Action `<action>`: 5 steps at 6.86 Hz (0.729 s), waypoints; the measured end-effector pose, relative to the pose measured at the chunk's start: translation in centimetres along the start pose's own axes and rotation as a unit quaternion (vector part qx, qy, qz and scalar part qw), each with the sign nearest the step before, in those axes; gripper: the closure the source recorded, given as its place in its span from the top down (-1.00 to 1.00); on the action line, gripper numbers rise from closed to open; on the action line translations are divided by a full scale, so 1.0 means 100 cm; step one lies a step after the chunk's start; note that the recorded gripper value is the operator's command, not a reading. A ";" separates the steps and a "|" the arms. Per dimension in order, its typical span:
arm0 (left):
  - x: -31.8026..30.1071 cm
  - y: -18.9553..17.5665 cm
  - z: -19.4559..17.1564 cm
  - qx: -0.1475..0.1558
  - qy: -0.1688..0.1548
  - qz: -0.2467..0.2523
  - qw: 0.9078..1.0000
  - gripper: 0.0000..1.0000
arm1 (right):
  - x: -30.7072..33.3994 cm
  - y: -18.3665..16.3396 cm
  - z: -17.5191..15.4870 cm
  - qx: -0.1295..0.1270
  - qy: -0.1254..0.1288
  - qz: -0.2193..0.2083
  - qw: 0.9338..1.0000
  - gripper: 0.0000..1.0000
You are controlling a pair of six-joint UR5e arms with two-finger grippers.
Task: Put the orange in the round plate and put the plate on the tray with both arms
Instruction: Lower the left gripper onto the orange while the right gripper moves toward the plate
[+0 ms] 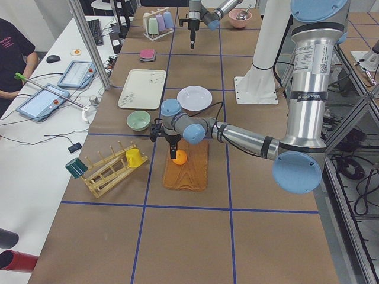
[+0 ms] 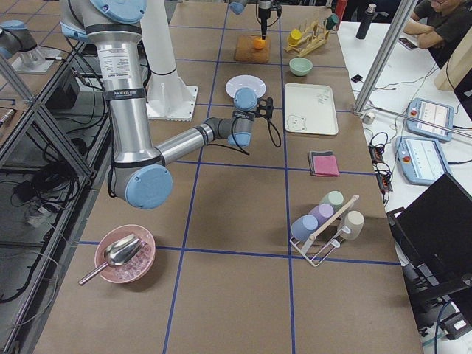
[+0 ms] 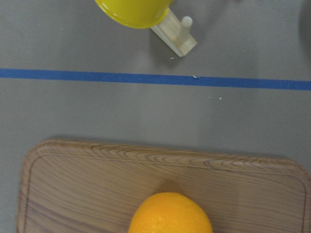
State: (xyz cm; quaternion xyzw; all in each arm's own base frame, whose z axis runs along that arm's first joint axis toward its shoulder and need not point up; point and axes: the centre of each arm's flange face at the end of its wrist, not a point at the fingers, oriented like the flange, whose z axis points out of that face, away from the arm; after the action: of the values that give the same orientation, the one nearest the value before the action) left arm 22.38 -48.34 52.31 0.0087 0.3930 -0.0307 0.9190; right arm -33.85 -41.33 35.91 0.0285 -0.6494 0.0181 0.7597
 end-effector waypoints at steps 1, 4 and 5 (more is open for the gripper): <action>-0.001 -0.001 0.008 -0.001 0.001 -0.001 1.000 0.97 | -0.001 0.002 0.003 0.001 0.000 -0.001 1.000 0.99; -0.009 -0.001 0.023 -0.003 0.002 -0.004 1.000 0.97 | -0.005 0.011 0.016 0.009 0.000 -0.006 1.000 0.99; -0.006 0.001 0.028 -0.004 0.002 -0.007 1.000 0.97 | -0.006 0.013 0.017 0.009 0.000 -0.007 1.000 0.99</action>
State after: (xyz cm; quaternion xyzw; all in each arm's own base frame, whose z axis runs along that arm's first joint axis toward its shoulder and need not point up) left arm 24.01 -48.28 54.71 0.0023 0.3953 -0.0353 0.9179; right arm -35.72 -40.12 35.59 0.0403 -0.6492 0.0189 0.7594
